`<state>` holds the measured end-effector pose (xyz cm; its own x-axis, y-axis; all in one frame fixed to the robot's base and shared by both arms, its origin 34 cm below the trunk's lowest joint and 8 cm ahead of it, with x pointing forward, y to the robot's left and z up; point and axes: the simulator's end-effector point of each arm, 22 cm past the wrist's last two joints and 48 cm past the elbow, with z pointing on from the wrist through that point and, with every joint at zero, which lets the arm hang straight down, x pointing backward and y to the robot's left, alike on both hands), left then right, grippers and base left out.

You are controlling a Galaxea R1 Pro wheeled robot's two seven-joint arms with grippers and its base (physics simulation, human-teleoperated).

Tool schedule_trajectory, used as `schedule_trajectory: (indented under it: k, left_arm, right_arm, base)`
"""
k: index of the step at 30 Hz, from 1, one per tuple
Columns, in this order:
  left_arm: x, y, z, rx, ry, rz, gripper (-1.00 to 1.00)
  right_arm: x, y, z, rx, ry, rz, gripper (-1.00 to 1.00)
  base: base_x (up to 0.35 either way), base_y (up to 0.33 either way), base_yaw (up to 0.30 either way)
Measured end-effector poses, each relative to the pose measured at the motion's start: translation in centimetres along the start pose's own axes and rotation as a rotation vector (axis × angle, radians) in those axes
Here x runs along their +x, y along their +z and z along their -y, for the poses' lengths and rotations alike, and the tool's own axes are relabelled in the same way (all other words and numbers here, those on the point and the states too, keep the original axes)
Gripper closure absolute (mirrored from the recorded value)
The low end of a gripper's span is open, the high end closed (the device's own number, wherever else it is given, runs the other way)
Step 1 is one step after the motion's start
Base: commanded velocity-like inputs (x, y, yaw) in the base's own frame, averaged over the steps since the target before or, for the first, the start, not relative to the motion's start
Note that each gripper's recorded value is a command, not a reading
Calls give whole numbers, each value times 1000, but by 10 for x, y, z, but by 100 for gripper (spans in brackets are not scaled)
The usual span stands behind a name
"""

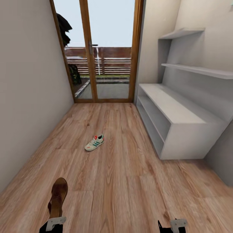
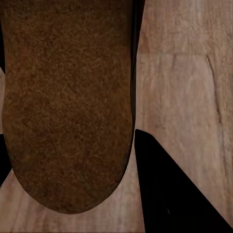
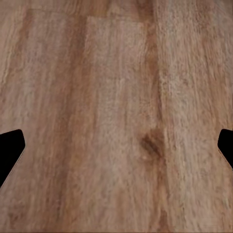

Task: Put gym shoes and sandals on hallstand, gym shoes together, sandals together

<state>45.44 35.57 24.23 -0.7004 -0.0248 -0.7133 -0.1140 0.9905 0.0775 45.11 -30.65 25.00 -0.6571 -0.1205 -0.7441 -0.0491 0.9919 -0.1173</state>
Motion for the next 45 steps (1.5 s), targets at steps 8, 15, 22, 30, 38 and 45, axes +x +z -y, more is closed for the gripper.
schedule_trajectory:
  k: [8,15,22,30,38,45]
  left_arm:
    - [0,0,0,0,0,0,100]
    - [-2,0,0,0,0,10,100]
    - [-3,0,-1,-1,0,14,100]
    - [-3,0,-2,-2,1,14,100]
    - [-3,0,-3,-3,2,14,100]
    - [-3,0,-3,-3,2,14,100]
  right_arm:
    - [0,0,0,0,0,0,-100]
    - [0,0,0,1,0,0,-100]
    - [0,0,0,1,1,0,-100]
    - [0,0,0,1,1,0,-100]
    - [1,0,0,1,1,-2,-100]
    - [0,0,0,1,1,0,-100]
  base:
    - [340,0,2]
    - [340,0,182]
    - [335,-26,272]
    - [293,-135,278]
    - [273,-166,279]
    - [263,-167,279]
